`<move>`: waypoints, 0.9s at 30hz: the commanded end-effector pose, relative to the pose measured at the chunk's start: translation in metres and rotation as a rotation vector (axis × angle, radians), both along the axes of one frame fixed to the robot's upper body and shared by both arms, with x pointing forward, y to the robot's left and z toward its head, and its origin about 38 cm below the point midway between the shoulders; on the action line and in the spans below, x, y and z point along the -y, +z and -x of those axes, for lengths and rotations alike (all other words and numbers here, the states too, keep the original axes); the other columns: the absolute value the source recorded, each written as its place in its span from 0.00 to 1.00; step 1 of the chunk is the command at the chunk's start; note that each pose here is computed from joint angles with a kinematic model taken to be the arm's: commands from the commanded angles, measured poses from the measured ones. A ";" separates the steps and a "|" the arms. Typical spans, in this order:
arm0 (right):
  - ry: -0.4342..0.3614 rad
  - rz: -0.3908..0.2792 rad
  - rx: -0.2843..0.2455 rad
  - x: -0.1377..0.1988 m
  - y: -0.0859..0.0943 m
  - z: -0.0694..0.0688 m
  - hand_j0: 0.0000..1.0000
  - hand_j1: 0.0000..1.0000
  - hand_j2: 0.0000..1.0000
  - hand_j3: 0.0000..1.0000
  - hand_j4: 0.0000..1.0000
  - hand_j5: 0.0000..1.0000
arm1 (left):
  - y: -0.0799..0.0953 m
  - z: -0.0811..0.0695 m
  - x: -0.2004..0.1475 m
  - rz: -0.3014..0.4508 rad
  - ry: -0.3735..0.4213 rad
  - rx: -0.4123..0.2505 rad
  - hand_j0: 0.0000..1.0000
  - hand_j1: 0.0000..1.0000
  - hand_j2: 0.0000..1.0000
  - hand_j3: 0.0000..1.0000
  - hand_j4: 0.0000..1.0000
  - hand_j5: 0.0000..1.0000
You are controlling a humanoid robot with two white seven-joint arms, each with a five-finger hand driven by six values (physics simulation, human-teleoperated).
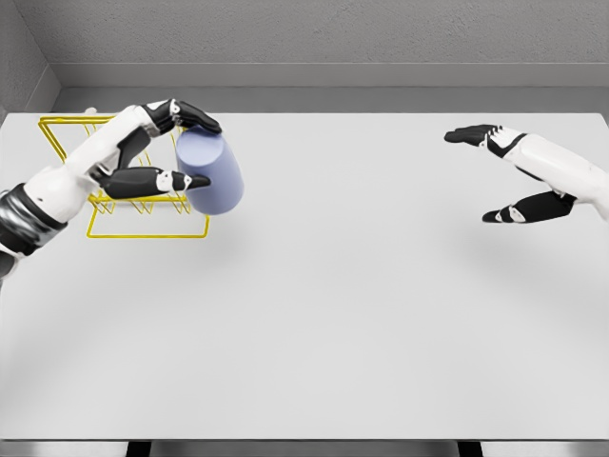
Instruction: Place the cup on the cup holder with both arms
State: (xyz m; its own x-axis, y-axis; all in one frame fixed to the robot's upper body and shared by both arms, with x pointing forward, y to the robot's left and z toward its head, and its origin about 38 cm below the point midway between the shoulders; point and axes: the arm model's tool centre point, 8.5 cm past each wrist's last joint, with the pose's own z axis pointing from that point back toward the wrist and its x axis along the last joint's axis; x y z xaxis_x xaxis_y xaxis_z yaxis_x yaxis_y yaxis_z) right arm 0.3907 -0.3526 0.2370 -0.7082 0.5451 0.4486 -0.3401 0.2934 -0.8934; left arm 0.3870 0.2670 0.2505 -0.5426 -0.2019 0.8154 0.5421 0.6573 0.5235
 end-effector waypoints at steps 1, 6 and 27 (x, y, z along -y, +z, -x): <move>-0.001 -0.007 -0.002 0.000 0.001 0.000 1.00 1.00 1.00 1.00 1.00 1.00 | 0.001 -0.001 -0.002 0.005 0.003 -0.002 0.62 0.62 0.62 0.62 0.62 0.62; 0.000 -0.007 0.001 0.000 0.002 0.000 1.00 1.00 1.00 1.00 1.00 1.00 | 0.000 -0.003 -0.013 0.001 0.029 -0.003 0.62 0.62 0.62 0.62 0.62 0.62; -0.051 -0.015 0.000 0.018 0.001 0.005 1.00 1.00 1.00 1.00 1.00 1.00 | 0.002 -0.014 -0.041 -0.006 0.092 -0.003 0.62 0.62 0.62 0.62 0.62 0.62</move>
State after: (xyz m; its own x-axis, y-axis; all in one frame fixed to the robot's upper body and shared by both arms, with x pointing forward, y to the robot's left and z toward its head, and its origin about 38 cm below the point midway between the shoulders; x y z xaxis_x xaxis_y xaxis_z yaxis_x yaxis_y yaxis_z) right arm 0.3860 -0.3704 0.2364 -0.6802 0.5762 0.4530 -0.3246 0.3173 -0.8910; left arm 0.3996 0.3051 0.2504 -0.5178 -0.2535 0.8171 0.4885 0.6965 0.5256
